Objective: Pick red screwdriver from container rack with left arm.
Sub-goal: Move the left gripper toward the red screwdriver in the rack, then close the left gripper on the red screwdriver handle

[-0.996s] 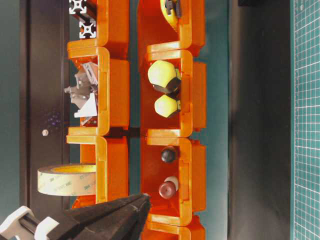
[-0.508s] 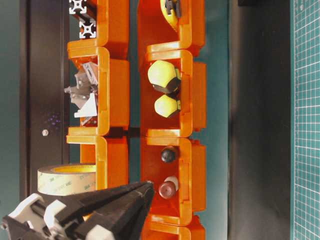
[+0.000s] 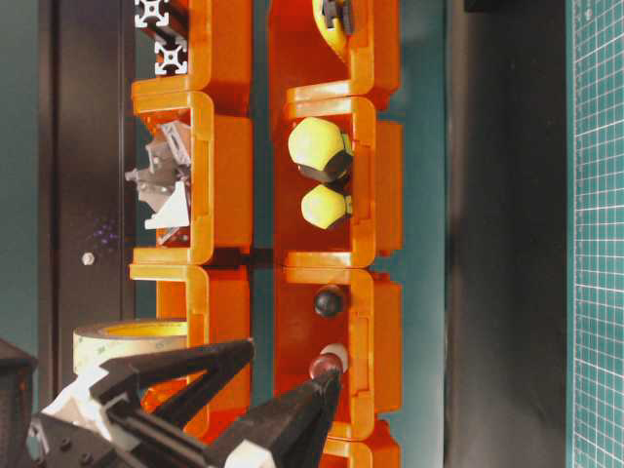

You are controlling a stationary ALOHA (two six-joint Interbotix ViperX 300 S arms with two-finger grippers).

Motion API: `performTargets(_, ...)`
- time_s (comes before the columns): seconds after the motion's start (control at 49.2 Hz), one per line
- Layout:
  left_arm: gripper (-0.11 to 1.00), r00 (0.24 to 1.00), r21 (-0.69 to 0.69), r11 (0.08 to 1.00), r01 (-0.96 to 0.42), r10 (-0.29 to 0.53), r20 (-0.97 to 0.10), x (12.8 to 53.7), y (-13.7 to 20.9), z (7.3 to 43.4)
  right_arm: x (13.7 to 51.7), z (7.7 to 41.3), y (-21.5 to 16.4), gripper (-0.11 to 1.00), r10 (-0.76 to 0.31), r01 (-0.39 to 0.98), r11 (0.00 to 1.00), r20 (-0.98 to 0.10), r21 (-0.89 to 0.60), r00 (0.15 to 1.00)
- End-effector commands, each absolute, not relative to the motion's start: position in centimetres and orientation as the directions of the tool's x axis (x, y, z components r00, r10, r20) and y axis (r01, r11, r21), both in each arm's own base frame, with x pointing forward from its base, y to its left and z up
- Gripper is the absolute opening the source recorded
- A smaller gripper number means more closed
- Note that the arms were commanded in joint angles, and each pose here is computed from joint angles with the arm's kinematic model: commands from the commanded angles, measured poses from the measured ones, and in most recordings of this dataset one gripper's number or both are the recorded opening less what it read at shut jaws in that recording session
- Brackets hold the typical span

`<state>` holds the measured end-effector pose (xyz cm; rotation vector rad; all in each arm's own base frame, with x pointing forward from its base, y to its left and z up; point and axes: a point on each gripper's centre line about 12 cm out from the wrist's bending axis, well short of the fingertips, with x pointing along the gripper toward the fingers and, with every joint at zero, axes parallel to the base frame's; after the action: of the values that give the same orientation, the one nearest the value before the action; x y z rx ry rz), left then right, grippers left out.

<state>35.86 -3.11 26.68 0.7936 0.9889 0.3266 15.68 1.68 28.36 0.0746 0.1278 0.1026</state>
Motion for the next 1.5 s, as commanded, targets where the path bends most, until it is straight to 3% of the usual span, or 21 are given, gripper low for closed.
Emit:
performTargets(0.0, 0.89, 0.556, 0.718, 0.691, 0.079, 0.568, -0.607, 36.0, -2.7, 27.5, 15.5, 29.0, 1.7, 0.00, 0.108, -0.100, 0.992, -0.113, 0.076, 0.988)
performTargets(0.386, 0.89, 0.518, 0.715, 0.691, 0.110, 0.574, -0.634, 35.6, -1.6, 24.9, 15.4, 28.8, 1.7, 0.00, 0.109, -0.099, 0.992, -0.131, 0.076, 0.985)
performTargets(0.955, 0.85, 0.497, 0.717, 0.691, 0.096, 0.590, -0.636, 35.5, -0.7, 24.8, 15.4, 28.9, 1.7, 0.00, 0.109, -0.100, 0.992, -0.123, 0.076, 0.986)
performTargets(1.077, 0.74, 0.495, 0.717, 0.691, 0.092, 0.593, -0.635, 35.7, -0.7, 24.9, 15.3, 28.9, 1.7, 0.00, 0.109, -0.100, 0.992, -0.120, 0.078, 0.987)
performTargets(1.301, 0.29, 0.512, 0.718, 0.688, 0.107, 0.581, -0.632, 36.0, -1.8, 25.1, 15.3, 28.9, 1.7, 0.00, 0.109, -0.099, 0.992, -0.119, 0.084, 0.987)
performTargets(1.483, 0.29, 0.517, 0.730, 0.674, 0.108, 0.589, -0.621, 35.9, -3.2, 26.2, 15.3, 29.0, 1.7, 0.00, 0.112, -0.102, 0.991, -0.117, 0.084, 0.987)
